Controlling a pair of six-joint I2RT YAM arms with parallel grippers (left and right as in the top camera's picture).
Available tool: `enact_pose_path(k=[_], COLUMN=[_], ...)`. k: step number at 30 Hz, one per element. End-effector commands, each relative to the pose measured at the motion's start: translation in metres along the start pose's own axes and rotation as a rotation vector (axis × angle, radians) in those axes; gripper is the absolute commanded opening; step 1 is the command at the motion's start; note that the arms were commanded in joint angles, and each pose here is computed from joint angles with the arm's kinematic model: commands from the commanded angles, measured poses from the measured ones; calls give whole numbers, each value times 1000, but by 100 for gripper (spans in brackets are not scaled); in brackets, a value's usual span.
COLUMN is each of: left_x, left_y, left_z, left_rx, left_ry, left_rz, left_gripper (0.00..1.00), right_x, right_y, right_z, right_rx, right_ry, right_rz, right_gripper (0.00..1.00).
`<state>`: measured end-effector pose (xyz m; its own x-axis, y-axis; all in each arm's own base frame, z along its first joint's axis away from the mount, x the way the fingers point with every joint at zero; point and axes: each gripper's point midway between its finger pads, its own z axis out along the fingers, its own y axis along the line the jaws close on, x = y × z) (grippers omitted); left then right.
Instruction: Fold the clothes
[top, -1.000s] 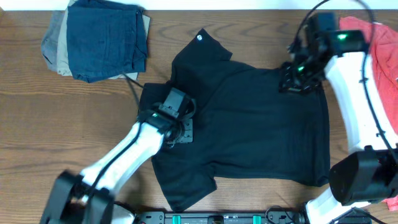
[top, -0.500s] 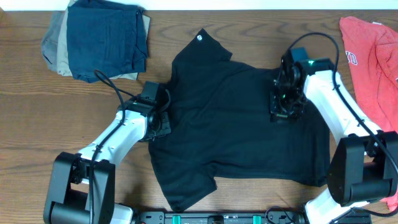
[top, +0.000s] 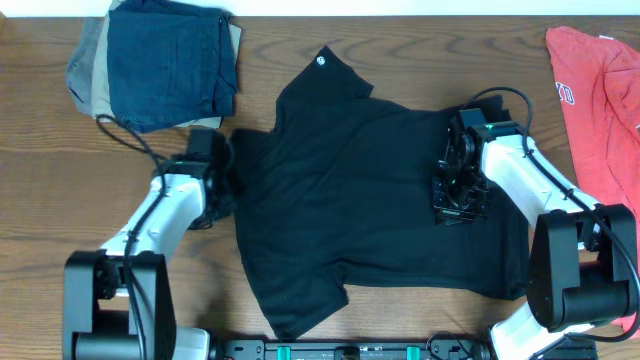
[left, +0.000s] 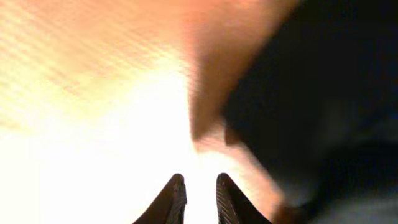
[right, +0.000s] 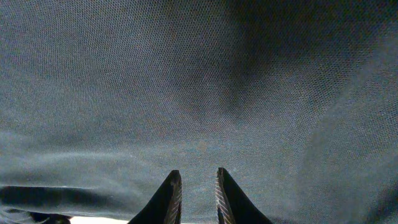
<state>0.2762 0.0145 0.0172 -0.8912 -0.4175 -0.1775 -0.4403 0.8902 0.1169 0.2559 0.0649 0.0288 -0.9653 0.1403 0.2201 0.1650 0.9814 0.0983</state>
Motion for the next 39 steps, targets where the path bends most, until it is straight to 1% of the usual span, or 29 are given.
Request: enact_pose_path(k=[1, 3, 4, 5, 7, 8, 10, 11, 12, 14, 17, 18, 19, 20, 21, 22, 23, 27, 31, 34, 39], left_x=[-14, -15, -14, -12, -5, 1, 17, 26, 36, 54, 83, 92, 100, 107, 112, 117, 123, 143, 160, 161, 154], left_y=[6, 8, 9, 10, 8, 8, 7, 7, 9, 12, 20, 23, 26, 28, 27, 24, 20, 5, 7, 3, -13], left_z=[-26, -44, -54, -65, -85, -94, -109, -115, -119, -123, -119, -116, -113, -109, -105, -100, -94, -74, -53, -48, -48], left_rx=[4, 27, 39, 62, 130, 164, 229, 250, 267, 281, 265, 252, 240, 233, 236, 253, 275, 355, 349, 357, 386], left_ry=[-78, -112, -128, -147, -161, -161, -141, -125, -104, -55, 50, 91, 121, 147, 168, 190, 213, 285, 331, 319, 259], left_rz=[-29, -31, -34, -37, -40, -40, -34, -30, -26, -20, -10, -7, -6, -4, -3, -3, -4, -10, -26, -2, 42], left_gripper=[20, 20, 21, 24, 33, 42, 72, 82, 84, 86, 86, 86, 86, 86, 86, 86, 86, 86, 86, 86, 85], right_x=[0, 0, 0, 0, 1, 1, 3, 4, 5, 8, 15, 17, 21, 24, 26, 29, 32, 40, 41, 40, 39], right_y=[0, 0, 0, 0, 1, 1, 1, 1, 2, 3, 0, -2, -4, -7, -10, -13, -17, -23, -23, -23, -22], right_z=[1, 0, 0, 0, -2, -3, -8, -12, -17, -29, -52, -59, -67, -74, -79, -85, -89, -101, -104, -105, -105], right_rx=[6, 7, 7, 6, 5, 4, 1, -2, -7, -19, -15, -9, -6, 3, 12, 26, 40, 51, 47, 45, 43], right_ry=[-4, -4, -5, -5, -9, -12, -22, -32, -44, -82, -155, -178, -205, -229, -250, -270, -287, -328, -344, -350, -354], right_rz=[12, 27, 36, 49, 63, 63, 69, 71, 69, 62, 59, 65, 65, 64, 67, 78, 89, 102, 100, 99, 99], right_gripper=[16, 12, 11, 11, 12, 11, 12, 12, 12, 13, 18, 21, 28, 43, 61, 89, 99, 99, 99, 99, 99])
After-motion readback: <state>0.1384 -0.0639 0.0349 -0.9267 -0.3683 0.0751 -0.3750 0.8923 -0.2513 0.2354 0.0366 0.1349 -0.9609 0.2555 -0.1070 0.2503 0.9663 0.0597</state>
